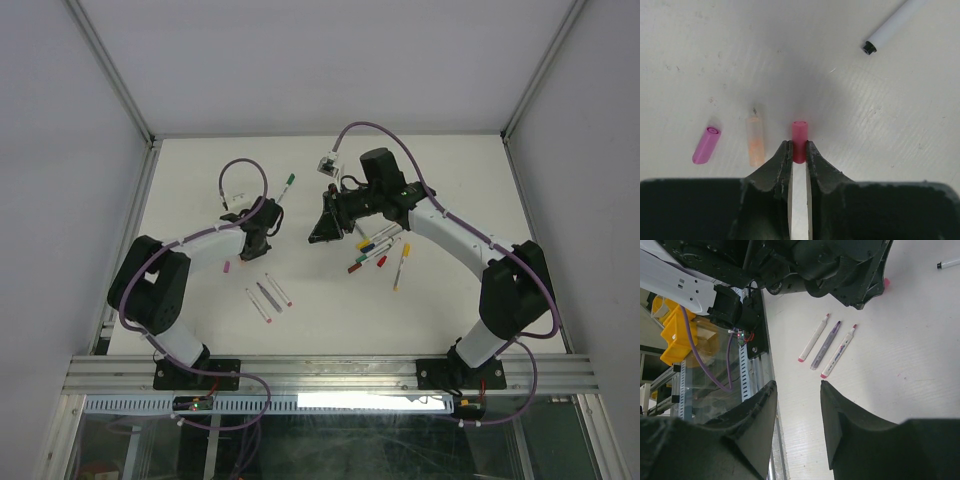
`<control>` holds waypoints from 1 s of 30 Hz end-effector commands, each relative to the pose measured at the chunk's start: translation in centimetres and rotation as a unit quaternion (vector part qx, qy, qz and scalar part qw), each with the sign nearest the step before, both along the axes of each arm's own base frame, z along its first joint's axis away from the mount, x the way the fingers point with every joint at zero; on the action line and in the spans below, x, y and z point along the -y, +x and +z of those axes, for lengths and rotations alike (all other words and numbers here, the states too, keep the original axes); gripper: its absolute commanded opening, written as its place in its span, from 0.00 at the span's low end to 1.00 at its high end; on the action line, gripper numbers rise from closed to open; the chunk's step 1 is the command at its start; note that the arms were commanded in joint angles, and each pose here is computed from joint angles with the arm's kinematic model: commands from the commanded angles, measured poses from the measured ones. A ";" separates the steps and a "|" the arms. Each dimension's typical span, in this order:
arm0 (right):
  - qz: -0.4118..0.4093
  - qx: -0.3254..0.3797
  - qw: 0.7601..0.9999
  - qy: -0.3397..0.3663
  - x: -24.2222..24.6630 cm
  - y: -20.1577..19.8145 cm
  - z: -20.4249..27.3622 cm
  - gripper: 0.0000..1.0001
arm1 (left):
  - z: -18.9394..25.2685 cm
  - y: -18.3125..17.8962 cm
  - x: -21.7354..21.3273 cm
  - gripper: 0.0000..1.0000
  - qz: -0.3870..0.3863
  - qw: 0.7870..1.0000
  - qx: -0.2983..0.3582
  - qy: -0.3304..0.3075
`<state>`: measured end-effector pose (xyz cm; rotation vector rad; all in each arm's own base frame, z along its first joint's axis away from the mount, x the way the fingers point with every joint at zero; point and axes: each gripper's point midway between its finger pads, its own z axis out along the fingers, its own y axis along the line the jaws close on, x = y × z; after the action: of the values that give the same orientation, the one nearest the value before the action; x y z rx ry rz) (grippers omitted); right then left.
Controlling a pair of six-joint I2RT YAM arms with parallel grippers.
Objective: Open the pen caps
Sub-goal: Adjust the pen cap at the center of the board.
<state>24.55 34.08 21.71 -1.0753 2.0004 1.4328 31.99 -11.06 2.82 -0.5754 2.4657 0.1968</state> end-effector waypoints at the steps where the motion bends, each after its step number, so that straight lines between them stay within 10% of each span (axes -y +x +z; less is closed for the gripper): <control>1: 0.009 0.023 0.999 0.028 0.0 -0.2 1.9 0.43 | 1.0 0.5 -0.2 0.13 0.009 1.000 0.021 -0.008; 15: 0.009 0.026 0.999 0.030 0.1 -0.2 2.1 0.43 | 4.4 1.4 0.0 0.34 0.001 0.998 0.060 -0.021; 23: 0.012 0.034 0.999 0.036 0.8 0.2 2.3 0.43 | 7.8 5.7 3.2 0.76 -0.166 0.975 0.143 -0.031; 30: 0.006 0.036 0.999 0.032 1.4 1.0 1.9 0.43 | 7.9 10.3 3.2 0.77 -0.252 0.953 0.156 -0.069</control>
<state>25.49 32.90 21.47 -1.0579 1.9908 1.4364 38.25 -13.08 8.30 -0.1843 2.3343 -0.1252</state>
